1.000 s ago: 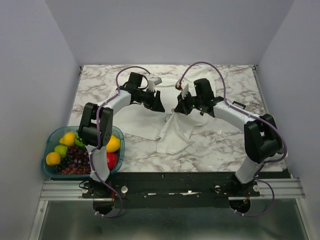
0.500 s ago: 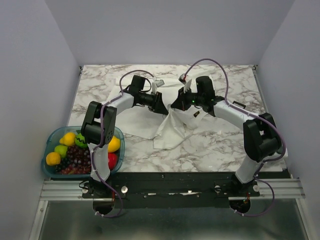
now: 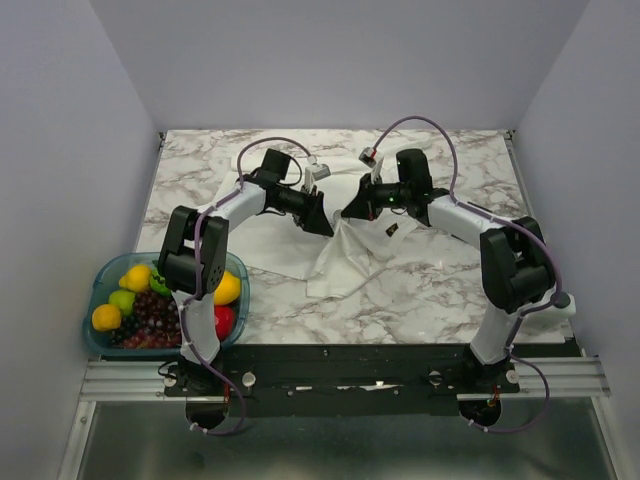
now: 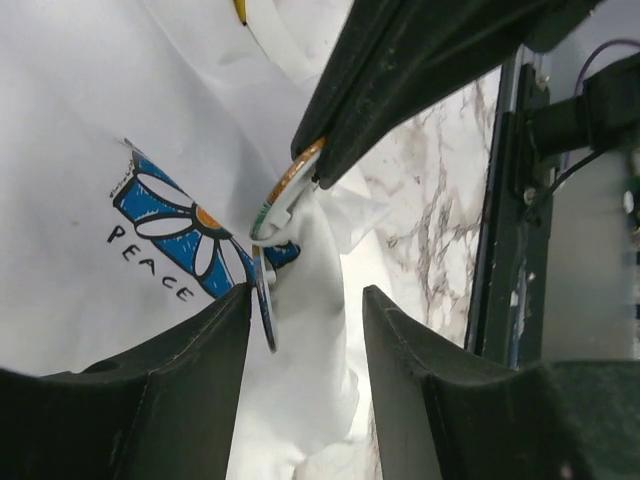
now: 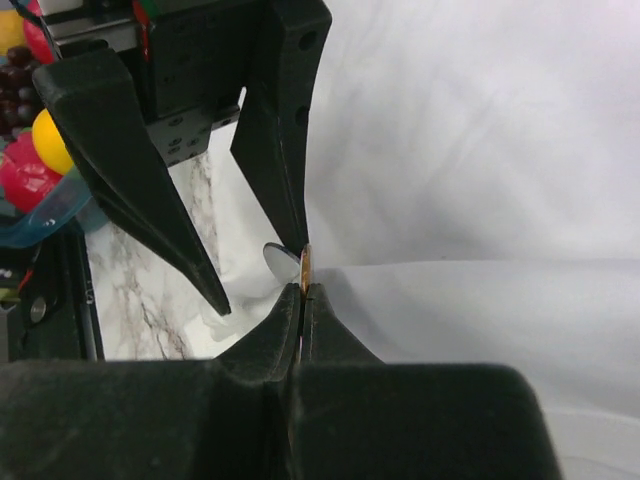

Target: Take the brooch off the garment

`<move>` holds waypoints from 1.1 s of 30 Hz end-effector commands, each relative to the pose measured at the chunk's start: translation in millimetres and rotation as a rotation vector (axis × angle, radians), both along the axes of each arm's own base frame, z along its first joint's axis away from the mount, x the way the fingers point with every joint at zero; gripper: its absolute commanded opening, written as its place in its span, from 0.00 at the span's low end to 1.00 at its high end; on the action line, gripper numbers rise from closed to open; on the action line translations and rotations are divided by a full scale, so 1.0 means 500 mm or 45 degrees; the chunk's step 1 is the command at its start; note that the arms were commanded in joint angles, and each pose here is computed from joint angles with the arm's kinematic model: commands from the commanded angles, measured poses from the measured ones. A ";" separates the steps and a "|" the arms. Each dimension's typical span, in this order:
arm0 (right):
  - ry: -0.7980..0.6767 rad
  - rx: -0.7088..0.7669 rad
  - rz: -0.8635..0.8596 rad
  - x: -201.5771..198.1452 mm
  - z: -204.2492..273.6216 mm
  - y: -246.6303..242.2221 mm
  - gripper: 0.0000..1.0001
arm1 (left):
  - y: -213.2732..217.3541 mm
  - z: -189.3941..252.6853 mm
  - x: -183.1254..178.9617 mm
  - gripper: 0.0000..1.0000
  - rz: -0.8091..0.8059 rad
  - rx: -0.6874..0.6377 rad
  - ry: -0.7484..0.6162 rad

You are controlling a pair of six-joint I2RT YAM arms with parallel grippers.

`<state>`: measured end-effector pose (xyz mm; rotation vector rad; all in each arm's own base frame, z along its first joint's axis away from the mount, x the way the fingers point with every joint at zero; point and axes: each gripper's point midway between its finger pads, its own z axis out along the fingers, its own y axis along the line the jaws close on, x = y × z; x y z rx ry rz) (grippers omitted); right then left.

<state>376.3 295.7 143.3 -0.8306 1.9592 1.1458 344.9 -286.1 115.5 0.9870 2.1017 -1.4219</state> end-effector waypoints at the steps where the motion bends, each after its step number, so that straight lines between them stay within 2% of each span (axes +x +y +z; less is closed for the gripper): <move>1: -0.054 0.102 0.207 -0.030 0.034 0.022 0.01 | 0.028 0.045 0.016 0.56 -0.021 0.078 -0.249; 6: -0.075 0.123 0.307 -0.040 0.041 0.029 0.01 | 0.023 0.054 0.050 0.53 0.007 0.077 -0.355; 10: -0.057 0.118 0.323 -0.045 0.042 0.028 0.01 | 0.008 0.065 0.063 0.45 0.018 0.030 -0.340; 18: -0.038 0.100 0.322 -0.047 0.031 0.024 0.01 | -0.002 0.076 0.072 0.42 0.011 -0.008 -0.349; 22: -0.035 0.098 0.320 -0.046 0.029 0.024 0.01 | -0.010 0.075 0.067 0.34 -0.011 -0.027 -0.324; 33: -0.022 0.099 0.317 -0.040 0.027 0.027 0.01 | -0.027 0.079 0.052 0.32 -0.060 -0.053 -0.314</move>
